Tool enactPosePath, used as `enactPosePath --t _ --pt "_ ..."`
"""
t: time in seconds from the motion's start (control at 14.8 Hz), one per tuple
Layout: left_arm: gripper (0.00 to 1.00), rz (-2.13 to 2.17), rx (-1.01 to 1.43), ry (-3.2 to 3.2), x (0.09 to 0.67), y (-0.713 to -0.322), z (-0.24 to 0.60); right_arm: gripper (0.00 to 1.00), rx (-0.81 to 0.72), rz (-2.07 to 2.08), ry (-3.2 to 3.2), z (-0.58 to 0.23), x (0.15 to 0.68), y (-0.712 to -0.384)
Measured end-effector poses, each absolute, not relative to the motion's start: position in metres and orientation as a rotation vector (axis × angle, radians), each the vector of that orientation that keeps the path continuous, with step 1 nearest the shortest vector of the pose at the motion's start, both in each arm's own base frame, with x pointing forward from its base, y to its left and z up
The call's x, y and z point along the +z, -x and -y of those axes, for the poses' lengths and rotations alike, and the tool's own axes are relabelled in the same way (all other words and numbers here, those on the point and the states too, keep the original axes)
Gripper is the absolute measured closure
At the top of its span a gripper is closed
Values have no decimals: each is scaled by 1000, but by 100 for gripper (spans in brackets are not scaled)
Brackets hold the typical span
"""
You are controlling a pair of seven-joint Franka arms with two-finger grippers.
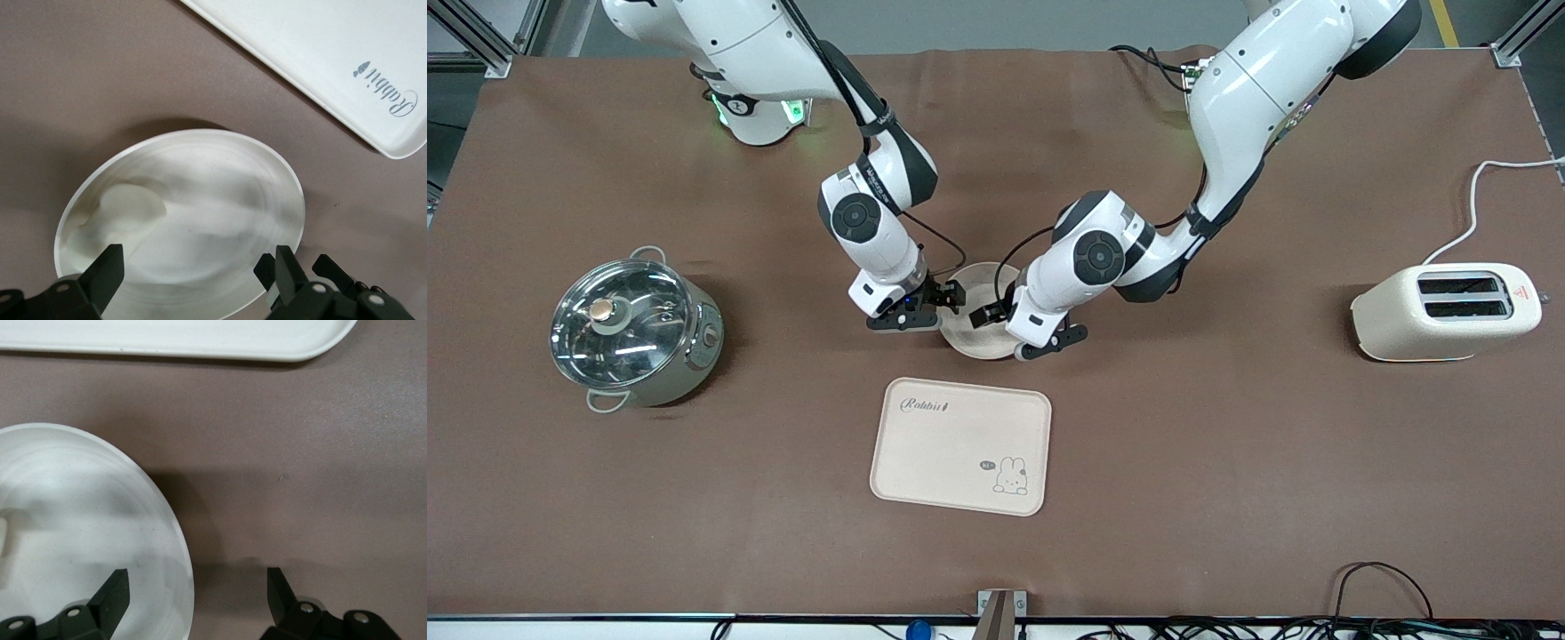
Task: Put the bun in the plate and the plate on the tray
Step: 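Lower the bun onto the plate and open the left gripper, then lift the plate with the right gripper while the left gripper withdraws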
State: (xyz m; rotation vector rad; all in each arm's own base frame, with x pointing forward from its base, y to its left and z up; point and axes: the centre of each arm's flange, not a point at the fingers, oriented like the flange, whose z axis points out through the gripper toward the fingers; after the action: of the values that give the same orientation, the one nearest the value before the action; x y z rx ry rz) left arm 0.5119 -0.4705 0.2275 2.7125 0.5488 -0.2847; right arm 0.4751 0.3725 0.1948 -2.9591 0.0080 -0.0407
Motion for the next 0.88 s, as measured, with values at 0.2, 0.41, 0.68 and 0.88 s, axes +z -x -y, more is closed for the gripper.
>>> enactPosePath --t 0.2,0.41,0.68,0.88 --pt "0 -462 -261 -2857 238 -536 444 33 -40 -5 2959 -373 195 -474" --pt "0 -243 -269 -3019 308 -606 354 52 -44 -4 2958 -374 193 -474" --pt "0 -25 -102 -3045 408 -659 221 91 -72 -1 2950 -377 185 -473" --pt "0 104 -16 -3058 448 -674 134 95 -80 2 2944 -379 191 -473"
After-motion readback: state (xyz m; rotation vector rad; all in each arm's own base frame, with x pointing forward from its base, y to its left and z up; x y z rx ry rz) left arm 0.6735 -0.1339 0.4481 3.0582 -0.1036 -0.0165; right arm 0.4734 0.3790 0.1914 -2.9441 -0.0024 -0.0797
